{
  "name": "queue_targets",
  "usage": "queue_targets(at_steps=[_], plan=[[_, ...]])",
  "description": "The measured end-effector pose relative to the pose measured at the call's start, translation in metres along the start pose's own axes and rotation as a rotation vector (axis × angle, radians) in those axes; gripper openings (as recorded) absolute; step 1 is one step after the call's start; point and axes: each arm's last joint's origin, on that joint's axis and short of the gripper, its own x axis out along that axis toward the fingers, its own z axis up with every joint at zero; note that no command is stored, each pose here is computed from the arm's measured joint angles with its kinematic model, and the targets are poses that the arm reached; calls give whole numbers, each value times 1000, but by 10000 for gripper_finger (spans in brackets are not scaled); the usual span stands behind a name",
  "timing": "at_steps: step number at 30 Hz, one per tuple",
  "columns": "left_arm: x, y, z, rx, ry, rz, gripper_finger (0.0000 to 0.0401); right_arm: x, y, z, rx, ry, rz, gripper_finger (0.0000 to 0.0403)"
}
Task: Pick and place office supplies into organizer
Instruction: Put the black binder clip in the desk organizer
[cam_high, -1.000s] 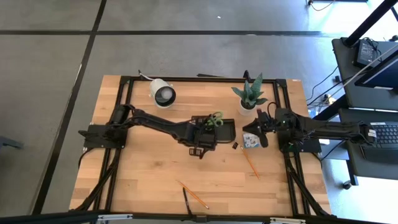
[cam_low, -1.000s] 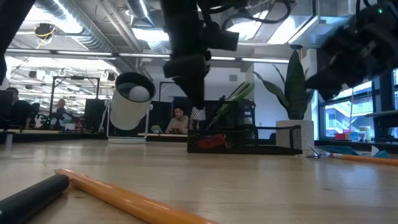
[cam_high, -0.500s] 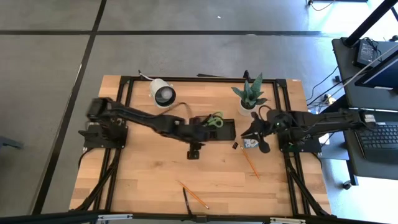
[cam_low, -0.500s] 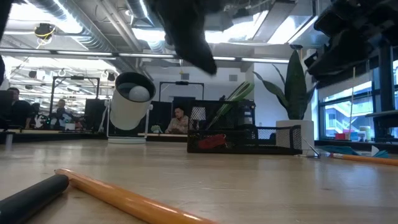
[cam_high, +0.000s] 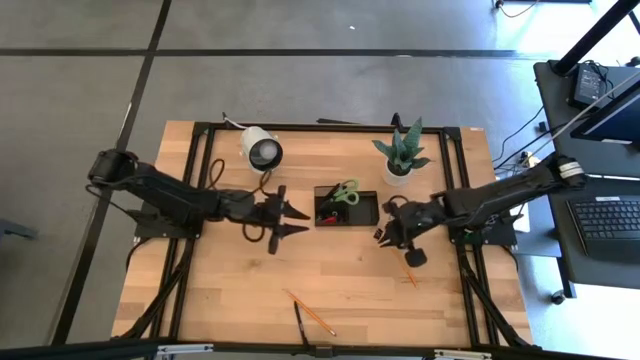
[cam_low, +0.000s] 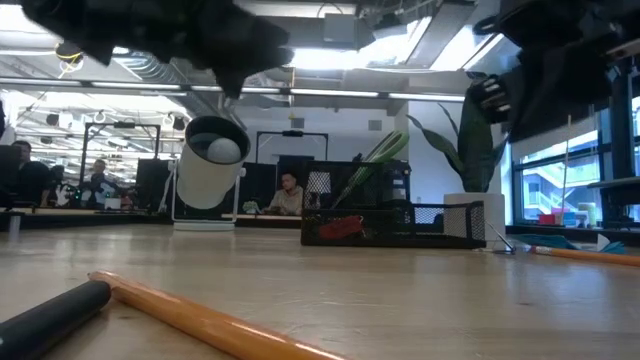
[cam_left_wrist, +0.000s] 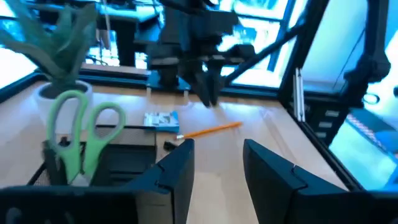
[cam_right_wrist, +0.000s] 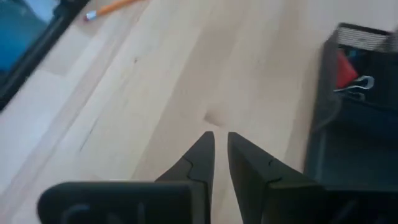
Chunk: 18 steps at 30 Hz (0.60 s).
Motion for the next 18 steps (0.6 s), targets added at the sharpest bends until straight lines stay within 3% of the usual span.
queue_targets(at_steps=[5, 9, 12, 18], plan=[[-11, 3, -14, -31, -15, -1, 130, 19, -6, 17, -31, 129, -77, 51], [-11, 4, -16, -30, -2, 1, 130, 30, -11, 35, 71, 113, -128, 51], [-11, 4, -17, -24, 9, 3, 130, 33, -12, 47, 83, 104, -129, 51], [-11, 4, -17, -20, 8, 5, 130, 35, -11, 53, -33, 108, -53, 51]])
